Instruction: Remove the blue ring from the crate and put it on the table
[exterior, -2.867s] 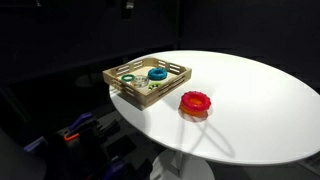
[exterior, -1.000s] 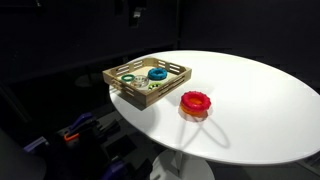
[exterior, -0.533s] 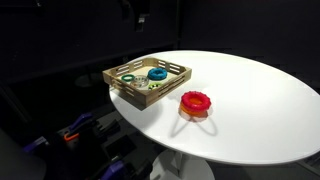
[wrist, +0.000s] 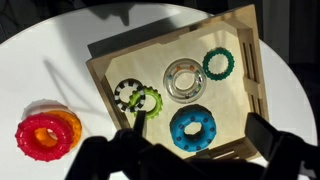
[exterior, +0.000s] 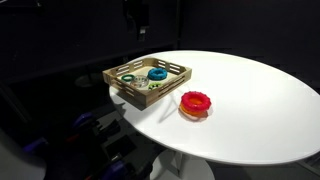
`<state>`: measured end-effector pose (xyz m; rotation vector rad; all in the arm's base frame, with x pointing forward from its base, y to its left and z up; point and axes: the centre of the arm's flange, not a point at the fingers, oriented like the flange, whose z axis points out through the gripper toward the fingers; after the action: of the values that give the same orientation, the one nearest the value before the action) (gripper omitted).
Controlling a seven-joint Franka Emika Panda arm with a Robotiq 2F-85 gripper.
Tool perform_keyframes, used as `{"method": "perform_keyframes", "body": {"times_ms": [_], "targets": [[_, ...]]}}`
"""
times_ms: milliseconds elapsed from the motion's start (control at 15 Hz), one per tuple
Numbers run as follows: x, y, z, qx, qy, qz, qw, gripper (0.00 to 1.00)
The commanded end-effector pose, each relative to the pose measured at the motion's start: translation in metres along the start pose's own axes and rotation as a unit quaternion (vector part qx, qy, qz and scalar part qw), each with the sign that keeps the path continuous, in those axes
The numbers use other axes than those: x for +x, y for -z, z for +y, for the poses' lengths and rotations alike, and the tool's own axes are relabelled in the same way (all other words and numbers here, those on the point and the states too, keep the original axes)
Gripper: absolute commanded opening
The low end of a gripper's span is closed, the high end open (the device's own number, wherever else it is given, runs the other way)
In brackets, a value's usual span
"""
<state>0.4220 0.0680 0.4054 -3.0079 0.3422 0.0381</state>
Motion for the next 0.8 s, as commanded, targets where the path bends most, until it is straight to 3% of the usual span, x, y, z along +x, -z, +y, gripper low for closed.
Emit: {"method": "perform_keyframes", "body": {"times_ms": [0, 600, 733], "targets": [[0.016, -0.017, -0.015, -0.023, -0.012, 0.008, 0.9996, 1.0], [0.031, -0.06, -0.015, -0.032, 0.021, -0.008, 0.9992, 1.0], [0.022, -0.065, -0.013, -0.031, 0.011, -0.012, 0.9994, 1.0]]}}
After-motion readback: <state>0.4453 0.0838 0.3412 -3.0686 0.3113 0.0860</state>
